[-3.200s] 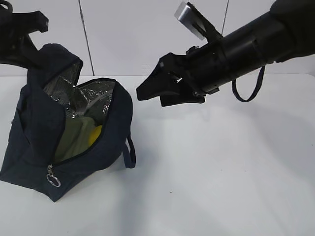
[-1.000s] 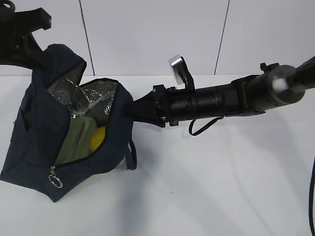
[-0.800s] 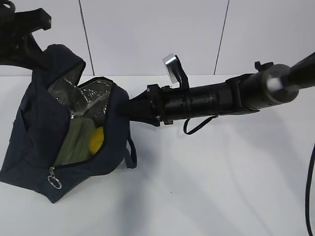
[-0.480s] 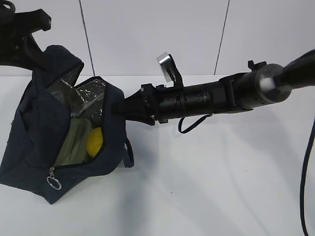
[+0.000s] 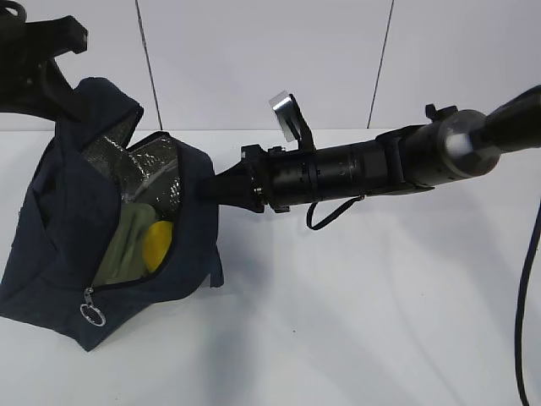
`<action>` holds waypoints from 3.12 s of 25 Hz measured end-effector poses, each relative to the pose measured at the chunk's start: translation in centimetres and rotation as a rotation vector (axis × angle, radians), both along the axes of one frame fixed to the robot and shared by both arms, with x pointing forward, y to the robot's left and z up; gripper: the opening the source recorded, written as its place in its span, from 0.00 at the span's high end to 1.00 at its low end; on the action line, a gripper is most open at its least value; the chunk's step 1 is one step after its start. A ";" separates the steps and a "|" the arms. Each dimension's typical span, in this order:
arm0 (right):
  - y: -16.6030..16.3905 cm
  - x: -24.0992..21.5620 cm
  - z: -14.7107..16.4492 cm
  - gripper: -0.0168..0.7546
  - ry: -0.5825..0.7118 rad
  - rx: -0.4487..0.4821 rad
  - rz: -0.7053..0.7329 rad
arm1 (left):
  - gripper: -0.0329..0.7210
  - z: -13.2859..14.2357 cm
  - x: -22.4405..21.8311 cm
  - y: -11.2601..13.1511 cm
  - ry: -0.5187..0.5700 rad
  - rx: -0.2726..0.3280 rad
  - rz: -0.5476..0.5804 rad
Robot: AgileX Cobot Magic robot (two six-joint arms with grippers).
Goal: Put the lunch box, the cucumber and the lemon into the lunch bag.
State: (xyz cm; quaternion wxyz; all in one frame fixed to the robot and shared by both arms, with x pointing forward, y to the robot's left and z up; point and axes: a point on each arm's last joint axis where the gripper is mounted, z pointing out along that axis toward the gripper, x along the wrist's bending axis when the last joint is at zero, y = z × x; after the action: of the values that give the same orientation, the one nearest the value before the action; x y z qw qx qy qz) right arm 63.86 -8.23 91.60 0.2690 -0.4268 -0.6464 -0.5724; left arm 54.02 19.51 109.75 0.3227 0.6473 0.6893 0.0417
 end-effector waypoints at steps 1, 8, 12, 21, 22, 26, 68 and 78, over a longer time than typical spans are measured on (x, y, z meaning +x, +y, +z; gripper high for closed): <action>0.0 0.0 0.0 0.96 0.002 0.002 0.002 | 0.96 0.0 0.0 0.0 0.000 0.000 -0.001; -0.3 -0.3 1.3 0.96 0.029 -0.105 0.013 | 0.96 0.0 -0.3 -0.8 -0.006 0.000 -0.048; -0.5 -0.7 3.9 0.96 -0.008 -0.178 0.049 | 0.96 0.0 -0.6 -1.7 -0.004 -0.010 -0.079; -1.8 -2.2 9.9 0.96 -0.054 -0.337 0.074 | 0.96 0.3 -0.8 -3.5 -0.016 -0.132 -0.119; -2.2 -2.4 10.4 0.96 -0.053 -0.366 0.071 | 0.96 0.2 -0.7 -3.7 -0.008 -0.147 -0.125; -4.2 -2.9 11.9 0.96 -0.053 -0.473 0.050 | 0.96 -1.1 -0.1 -5.0 0.021 -0.192 -0.159; -9.8 -1.5 16.1 0.96 -0.097 -0.718 -0.082 | 0.96 -5.7 3.3 -13.1 -0.005 -0.334 -0.283; -9.8 -1.2 15.8 0.96 -0.101 -0.718 -0.100 | 0.96 -6.3 3.6 -13.1 -0.015 -0.308 -0.284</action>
State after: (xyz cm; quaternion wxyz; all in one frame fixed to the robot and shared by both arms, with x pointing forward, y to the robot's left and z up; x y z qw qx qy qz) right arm 62.71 -17.99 107.44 0.0417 -0.4964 -0.7969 -0.3417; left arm 57.63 6.42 103.49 0.4258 0.6807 0.5867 -0.1054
